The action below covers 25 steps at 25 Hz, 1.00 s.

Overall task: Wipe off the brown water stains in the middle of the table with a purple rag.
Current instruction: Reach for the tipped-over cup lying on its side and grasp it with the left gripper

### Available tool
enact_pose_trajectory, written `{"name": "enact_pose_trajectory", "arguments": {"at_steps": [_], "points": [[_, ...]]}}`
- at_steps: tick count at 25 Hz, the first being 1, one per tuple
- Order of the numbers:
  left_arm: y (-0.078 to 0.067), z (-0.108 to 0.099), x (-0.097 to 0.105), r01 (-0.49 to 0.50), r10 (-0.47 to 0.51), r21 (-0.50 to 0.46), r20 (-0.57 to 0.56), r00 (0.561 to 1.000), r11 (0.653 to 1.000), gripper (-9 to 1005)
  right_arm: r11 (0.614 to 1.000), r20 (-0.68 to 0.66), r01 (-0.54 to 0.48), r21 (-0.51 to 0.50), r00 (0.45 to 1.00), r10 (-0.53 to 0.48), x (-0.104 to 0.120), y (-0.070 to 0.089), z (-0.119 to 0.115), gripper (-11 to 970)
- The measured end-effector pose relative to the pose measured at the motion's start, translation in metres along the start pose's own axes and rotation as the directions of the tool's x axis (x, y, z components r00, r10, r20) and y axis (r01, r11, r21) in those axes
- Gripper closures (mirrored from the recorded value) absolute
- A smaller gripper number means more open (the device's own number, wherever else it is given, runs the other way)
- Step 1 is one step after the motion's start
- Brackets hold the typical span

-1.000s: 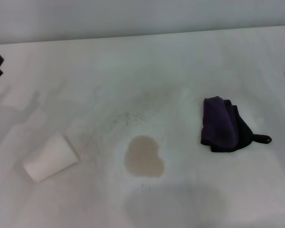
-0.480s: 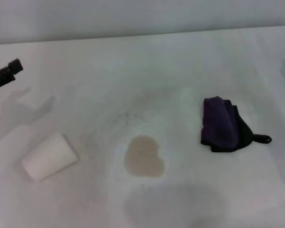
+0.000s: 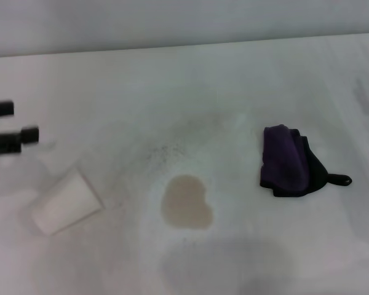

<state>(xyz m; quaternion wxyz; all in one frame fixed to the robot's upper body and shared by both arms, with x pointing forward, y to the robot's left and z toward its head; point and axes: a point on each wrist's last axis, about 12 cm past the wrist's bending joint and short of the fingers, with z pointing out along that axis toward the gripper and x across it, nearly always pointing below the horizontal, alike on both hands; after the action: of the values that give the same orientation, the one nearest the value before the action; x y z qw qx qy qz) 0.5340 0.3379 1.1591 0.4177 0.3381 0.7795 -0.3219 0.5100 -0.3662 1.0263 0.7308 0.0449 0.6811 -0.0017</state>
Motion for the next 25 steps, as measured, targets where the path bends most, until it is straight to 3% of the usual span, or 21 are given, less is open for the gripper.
{"name": "enact_pose_trajectory", "arguments": {"at_steps": [6,11,15,25], "points": [[-0.004,-0.007,-0.005,-0.02,0.039,0.077,-0.248,0.968,0.997,109,1.0,-0.02,-0.031,-0.001,0.999,0.031,0.006,0.006,-0.004,115],[0.0,-0.004,-0.004,-0.051,0.062,0.041,-0.381,0.922,0.998,109,0.999,-0.038,-0.053,-0.001,0.998,0.053,0.01,0.011,-0.008,115],[0.0,0.002,-0.005,-0.101,0.11,0.045,-0.43,0.896,0.994,109,0.998,-0.042,-0.064,-0.006,0.997,0.064,0.011,0.014,-0.007,115],[-0.006,0.033,0.003,-0.188,0.24,0.156,-0.463,0.853,0.97,108,0.994,-0.037,-0.106,-0.011,0.994,0.105,0.01,0.017,-0.005,115]]}}
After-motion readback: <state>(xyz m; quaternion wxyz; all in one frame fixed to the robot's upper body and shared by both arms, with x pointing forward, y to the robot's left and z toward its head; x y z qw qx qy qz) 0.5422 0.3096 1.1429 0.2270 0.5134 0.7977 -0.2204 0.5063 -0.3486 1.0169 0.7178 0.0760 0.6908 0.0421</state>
